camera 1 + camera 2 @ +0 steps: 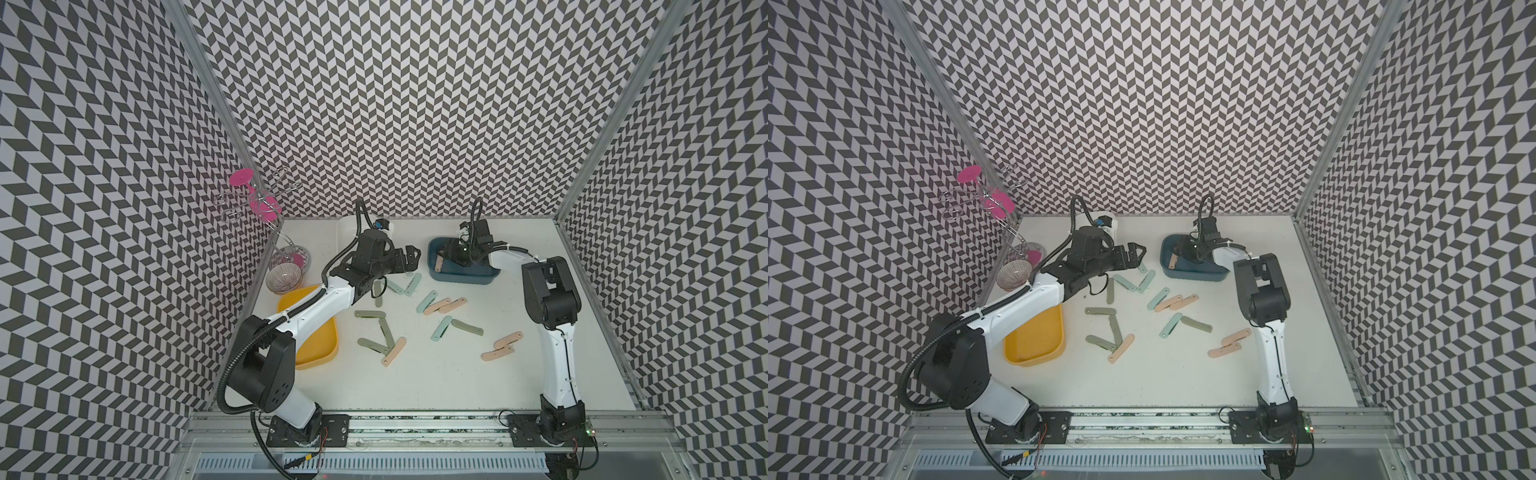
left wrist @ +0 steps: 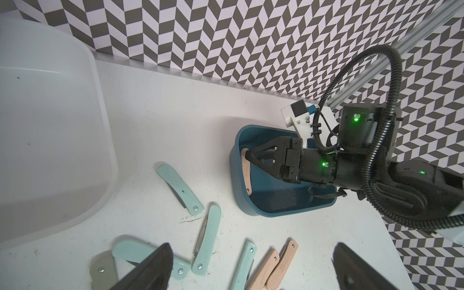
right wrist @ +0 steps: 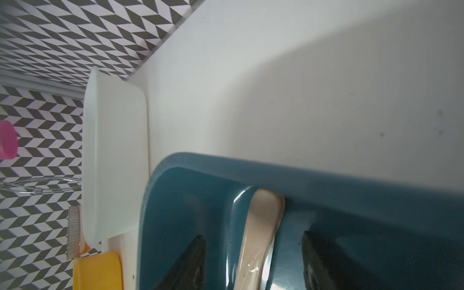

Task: Place the fruit knives into the storage box by color
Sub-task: Place the fruit knife in the storage box.

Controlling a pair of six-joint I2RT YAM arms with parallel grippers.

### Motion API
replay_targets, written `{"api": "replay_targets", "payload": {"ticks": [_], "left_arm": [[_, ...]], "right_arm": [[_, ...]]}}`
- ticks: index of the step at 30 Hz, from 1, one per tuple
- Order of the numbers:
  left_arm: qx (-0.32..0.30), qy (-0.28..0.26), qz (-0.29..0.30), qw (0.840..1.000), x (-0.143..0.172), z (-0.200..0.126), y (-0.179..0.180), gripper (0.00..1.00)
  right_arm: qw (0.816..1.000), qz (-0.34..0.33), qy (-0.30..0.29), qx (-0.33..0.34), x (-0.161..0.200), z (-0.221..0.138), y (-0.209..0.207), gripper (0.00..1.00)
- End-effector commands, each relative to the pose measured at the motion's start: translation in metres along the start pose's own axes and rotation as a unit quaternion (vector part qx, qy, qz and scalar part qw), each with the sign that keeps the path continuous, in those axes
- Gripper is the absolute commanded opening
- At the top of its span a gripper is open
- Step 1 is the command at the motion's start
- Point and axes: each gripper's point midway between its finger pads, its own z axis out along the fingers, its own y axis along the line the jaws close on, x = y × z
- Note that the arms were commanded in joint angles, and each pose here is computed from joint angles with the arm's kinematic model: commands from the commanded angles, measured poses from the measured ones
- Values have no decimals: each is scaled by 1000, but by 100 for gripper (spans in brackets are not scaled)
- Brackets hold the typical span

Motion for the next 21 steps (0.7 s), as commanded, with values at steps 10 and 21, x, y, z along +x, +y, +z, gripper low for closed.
{"api": "replay_targets", "payload": {"ticks": [10, 21], "left_arm": [[2, -15, 7, 1000, -13, -6, -5, 100], [1, -14, 7, 1000, -13, -7, -4, 100]], "right_arm": [[999, 9, 10, -50, 3, 16, 9, 59], [998, 13, 16, -63, 7, 21, 12, 58]]}}
